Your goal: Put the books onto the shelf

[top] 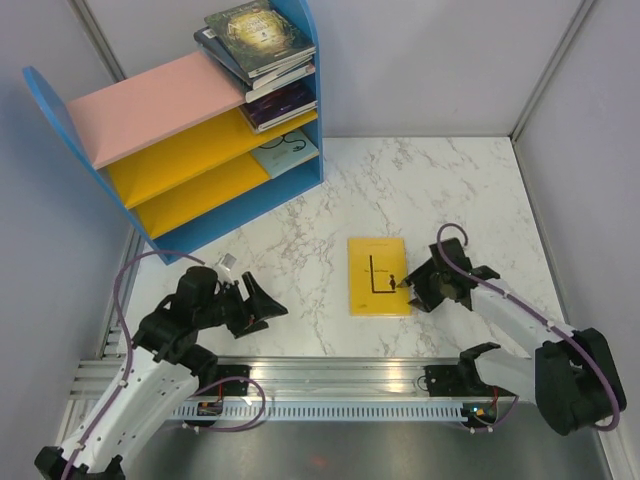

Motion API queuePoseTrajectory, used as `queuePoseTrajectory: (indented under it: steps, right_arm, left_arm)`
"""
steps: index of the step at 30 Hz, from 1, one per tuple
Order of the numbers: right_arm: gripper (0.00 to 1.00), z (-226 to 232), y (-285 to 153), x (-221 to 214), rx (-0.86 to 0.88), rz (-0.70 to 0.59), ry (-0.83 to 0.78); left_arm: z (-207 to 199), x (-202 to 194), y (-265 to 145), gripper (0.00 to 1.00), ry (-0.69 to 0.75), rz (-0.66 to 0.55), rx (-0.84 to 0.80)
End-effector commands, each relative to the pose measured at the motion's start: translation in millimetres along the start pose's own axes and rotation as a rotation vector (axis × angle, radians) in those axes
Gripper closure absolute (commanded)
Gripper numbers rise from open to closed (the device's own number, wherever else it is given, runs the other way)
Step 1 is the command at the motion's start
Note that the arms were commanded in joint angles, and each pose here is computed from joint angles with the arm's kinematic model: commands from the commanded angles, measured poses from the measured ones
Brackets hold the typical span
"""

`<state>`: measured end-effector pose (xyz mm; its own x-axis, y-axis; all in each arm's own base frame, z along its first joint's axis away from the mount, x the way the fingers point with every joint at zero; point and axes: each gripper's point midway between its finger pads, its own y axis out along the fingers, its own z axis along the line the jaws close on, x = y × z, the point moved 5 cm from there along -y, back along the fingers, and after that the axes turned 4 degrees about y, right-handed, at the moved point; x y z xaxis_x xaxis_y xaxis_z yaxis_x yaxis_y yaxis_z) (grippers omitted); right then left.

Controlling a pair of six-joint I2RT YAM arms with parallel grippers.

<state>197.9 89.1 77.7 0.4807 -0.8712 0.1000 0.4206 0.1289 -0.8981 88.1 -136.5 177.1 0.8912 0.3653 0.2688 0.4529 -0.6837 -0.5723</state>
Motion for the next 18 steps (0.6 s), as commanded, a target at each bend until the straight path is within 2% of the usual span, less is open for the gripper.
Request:
queuePoseTrajectory:
  steps: [1, 3, 6, 9, 13, 18]
  right_arm:
    - [0.42, 19.5, -6.2, -70.1, 0.081, 0.333, 0.114]
    - [0.43, 37.6, -11.6, -79.5, 0.124, 0.368, 0.063]
    - [0.43, 56.0, -23.3, -62.8, 0.129, 0.251, -0.038]
    - [0.43, 69.3, -35.5, -48.2, 0.124, 0.191, -0.114]
    - [0.43, 68.7, -40.0, -35.8, 0.096, 0.135, -0.154]
    - [0.43, 38.9, -33.0, -28.5, 0.016, 0.105, -0.152]
  left_arm:
    - [9.5, -1.8, 14.7, 0.18, -0.005, 0.046, 0.023]
    - [12.4, 1.4, 22.9, 0.18, -0.008, 0.055, 0.042]
    - [14.6, 8.3, 30.3, 0.18, 0.006, 0.054, 0.08]
    - [9.2, 21.4, 35.0, 0.18, 0.053, 0.028, 0.099]
    - [5.2, 41.5, 50.1, 0.18, 0.106, 0.04, 0.166]
    - [-14.2, 79.5, 69.7, 0.18, 0.206, -0.002, 0.195]
